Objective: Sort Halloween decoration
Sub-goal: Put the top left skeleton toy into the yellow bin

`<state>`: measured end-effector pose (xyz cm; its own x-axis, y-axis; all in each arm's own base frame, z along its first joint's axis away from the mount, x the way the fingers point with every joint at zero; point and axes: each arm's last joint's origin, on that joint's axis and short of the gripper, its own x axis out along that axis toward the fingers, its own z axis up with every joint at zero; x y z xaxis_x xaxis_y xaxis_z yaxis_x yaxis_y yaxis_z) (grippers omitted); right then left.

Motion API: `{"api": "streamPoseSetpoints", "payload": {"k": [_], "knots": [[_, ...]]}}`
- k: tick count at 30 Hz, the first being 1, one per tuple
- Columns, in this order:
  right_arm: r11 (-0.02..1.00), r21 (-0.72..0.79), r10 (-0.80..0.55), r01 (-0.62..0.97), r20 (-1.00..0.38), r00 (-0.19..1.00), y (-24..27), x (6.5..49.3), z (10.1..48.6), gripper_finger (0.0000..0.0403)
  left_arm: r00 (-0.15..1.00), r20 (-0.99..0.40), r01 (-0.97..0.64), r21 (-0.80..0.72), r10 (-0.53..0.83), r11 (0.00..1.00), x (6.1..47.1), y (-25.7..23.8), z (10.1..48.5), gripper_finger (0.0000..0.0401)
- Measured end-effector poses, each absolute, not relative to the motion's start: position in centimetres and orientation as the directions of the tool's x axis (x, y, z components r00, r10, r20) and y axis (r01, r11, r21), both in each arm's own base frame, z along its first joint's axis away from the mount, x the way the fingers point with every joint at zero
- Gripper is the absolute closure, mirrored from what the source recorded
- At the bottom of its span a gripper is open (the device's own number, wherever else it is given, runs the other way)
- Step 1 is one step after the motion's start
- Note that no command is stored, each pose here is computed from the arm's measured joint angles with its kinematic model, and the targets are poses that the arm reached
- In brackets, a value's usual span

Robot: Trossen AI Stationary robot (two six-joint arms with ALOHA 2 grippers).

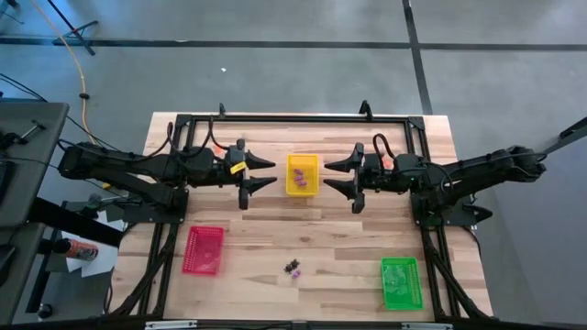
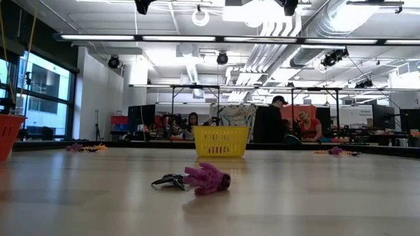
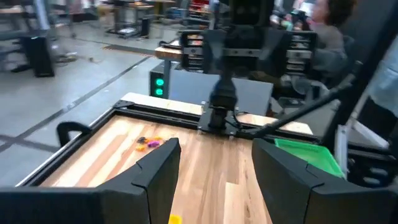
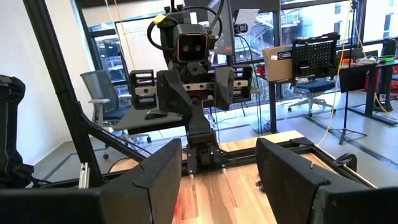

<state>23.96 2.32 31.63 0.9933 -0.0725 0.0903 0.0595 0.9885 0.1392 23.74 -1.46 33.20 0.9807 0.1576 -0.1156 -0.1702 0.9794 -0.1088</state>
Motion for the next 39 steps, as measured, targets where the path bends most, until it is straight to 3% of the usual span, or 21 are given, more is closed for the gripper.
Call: {"api": "streamPoseSetpoints", "payload": {"k": [3,5,10,14,17,25,39], "knots": [[0.988,0.139,-0.073,0.06,0.09,0.993,2.3,24.0,31.6,0.0203,0.943,-0.156,-0.315,-0.124,0.295,0.941,23.6,-0.5,33.0,0.0214],[0.988,0.139,-0.073,0.06,0.089,0.993,2.3,24.0,31.6,0.0203,0.873,-0.27,-0.44,-0.077,0.406,0.895,23.0,0.9,32.7,0.0217],[0.989,0.136,-0.074,0.064,0.074,0.995,2.3,24.0,31.5,0.0203,0.55,-0.591,-0.728,0.008,0.59,0.686,19.9,5.9,31.8,0.0222],[0.987,0.144,-0.083,0.074,0.061,0.995,2.3,24.0,31.4,0.0203,0.227,-0.776,-0.876,0.101,0.589,0.472,16.2,9.2,29.6,0.0222],[0.987,0.144,-0.083,0.075,0.053,0.995,2.3,24.0,31.3,0.0203,0.082,-0.869,-0.909,0.135,0.488,0.393,14.1,10.9,27.5,0.0222],[0.982,0.156,-0.114,0.105,0.05,0.992,2.2,24.0,31.2,0.0203,0.021,-0.977,-0.898,0.074,0.21,0.433,11.9,13.0,21.5,0.0222],[0.974,0.196,-0.123,0.111,0.046,0.991,2.1,24.0,31.2,0.0203,-0.12,-0.99,-0.87,0.138,0.068,0.474,13.5,15.6,16.4,0.0222]]}}
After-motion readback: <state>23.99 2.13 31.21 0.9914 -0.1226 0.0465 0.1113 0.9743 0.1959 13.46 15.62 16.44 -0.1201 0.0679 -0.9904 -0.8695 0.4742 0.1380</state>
